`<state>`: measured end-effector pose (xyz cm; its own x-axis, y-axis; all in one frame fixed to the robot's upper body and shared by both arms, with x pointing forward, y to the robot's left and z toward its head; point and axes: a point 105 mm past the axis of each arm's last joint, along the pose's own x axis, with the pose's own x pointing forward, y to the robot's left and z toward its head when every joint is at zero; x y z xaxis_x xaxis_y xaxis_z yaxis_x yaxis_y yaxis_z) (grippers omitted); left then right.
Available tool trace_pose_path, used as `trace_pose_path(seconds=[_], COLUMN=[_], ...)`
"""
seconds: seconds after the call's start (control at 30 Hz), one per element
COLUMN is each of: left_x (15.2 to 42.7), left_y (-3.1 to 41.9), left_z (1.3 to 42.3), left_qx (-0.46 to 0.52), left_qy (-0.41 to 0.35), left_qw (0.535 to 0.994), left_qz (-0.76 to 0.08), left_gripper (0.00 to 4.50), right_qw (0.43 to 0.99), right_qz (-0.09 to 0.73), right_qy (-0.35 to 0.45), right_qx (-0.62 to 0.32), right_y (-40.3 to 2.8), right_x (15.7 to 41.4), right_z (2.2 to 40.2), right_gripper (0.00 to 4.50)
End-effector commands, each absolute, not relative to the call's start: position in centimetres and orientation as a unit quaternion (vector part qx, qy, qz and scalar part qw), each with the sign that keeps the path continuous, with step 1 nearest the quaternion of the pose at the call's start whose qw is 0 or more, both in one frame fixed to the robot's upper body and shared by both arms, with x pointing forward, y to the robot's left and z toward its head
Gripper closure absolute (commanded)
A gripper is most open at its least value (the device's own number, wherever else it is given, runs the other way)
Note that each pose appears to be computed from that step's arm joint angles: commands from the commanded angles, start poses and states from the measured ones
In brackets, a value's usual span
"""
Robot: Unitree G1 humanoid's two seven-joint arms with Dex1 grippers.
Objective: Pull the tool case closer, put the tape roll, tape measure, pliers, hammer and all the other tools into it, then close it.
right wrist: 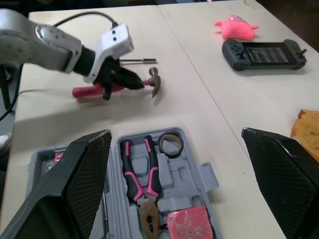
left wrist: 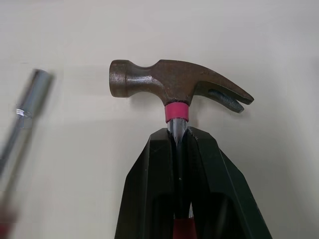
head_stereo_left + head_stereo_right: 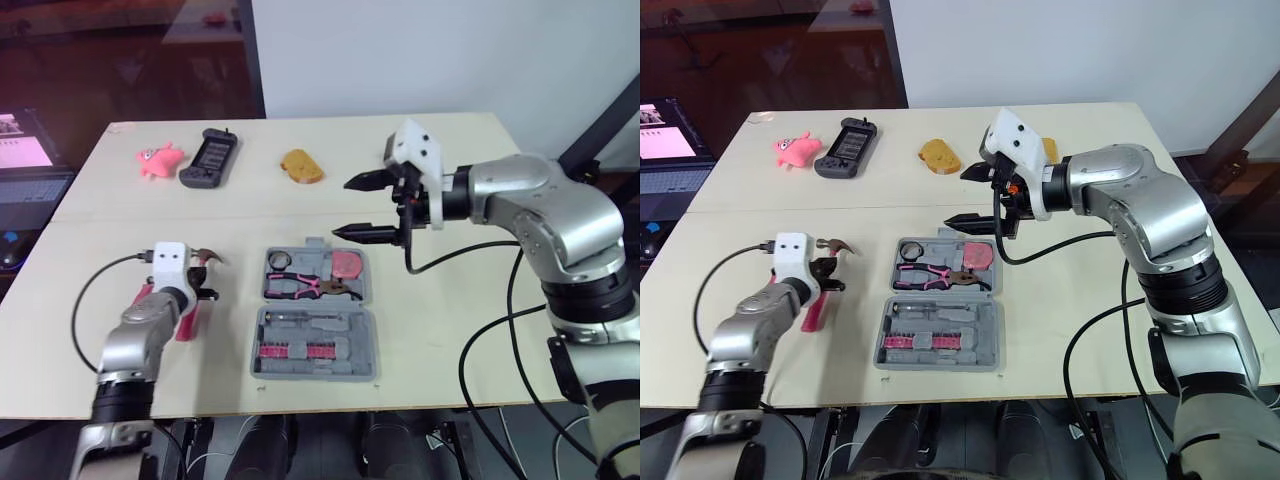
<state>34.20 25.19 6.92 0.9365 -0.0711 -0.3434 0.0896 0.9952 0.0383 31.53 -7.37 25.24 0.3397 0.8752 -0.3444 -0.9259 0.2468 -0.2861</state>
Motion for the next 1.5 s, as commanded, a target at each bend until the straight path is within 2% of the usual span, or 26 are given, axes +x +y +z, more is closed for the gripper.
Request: trace_pose_path(seconds=[0.03, 0.23, 0.37, 0.6, 0.83, 1.07, 1.27, 1.5], left_x=[32.5, 28.7, 26.3, 25.2, 24.5, 26.0, 27.1, 28.2], left_y=[25.0, 24.9, 23.2, 19.9, 15.5, 11.6, 7.2, 4.4], left_z=[9.9, 11.4, 13.7, 16.3, 16.1, 15.3, 12.9, 10.5], left_qx=[0.071, 0.111, 0.168, 0.227, 0.261, 0.293, 0.329, 0.354], left_qy=[0.146, 0.171, 0.2, 0.234, 0.287, 0.292, 0.281, 0.274], left_qw=[0.98, 0.951, 0.894, 0.808, 0.706, 0.664, 0.633, 0.631], left_qz=[-0.114, -0.233, -0.363, -0.49, -0.593, -0.623, -0.641, -0.634], left_gripper=[4.44, 4.44, 4.44, 4.44, 4.44, 4.44, 4.44, 4.44], right_qw=[0.763, 0.748, 0.712, 0.699, 0.717, 0.737, 0.748, 0.758], right_qz=[0.596, 0.613, 0.653, 0.634, 0.607, 0.577, 0.558, 0.541], right_qy=[0.042, 0.06, 0.112, 0.182, 0.217, 0.242, 0.26, 0.27], right_qx=[-0.247, -0.249, -0.234, -0.277, -0.266, -0.256, -0.249, -0.244], right_y=[-7.1, -7.5, -9.0, -12.6, -13.8, -14.6, -15.1, -15.2], right_x=[30.3, 29.6, 27.1, 25.7, 24.2, 22.7, 21.3, 20.7], right_z=[26.0, 25.4, 24.3, 22.5, 22.0, 21.7, 21.6, 21.4], right_gripper=[0.0, 0.0, 0.0, 0.0, 0.0, 0.0, 0.0, 0.0])
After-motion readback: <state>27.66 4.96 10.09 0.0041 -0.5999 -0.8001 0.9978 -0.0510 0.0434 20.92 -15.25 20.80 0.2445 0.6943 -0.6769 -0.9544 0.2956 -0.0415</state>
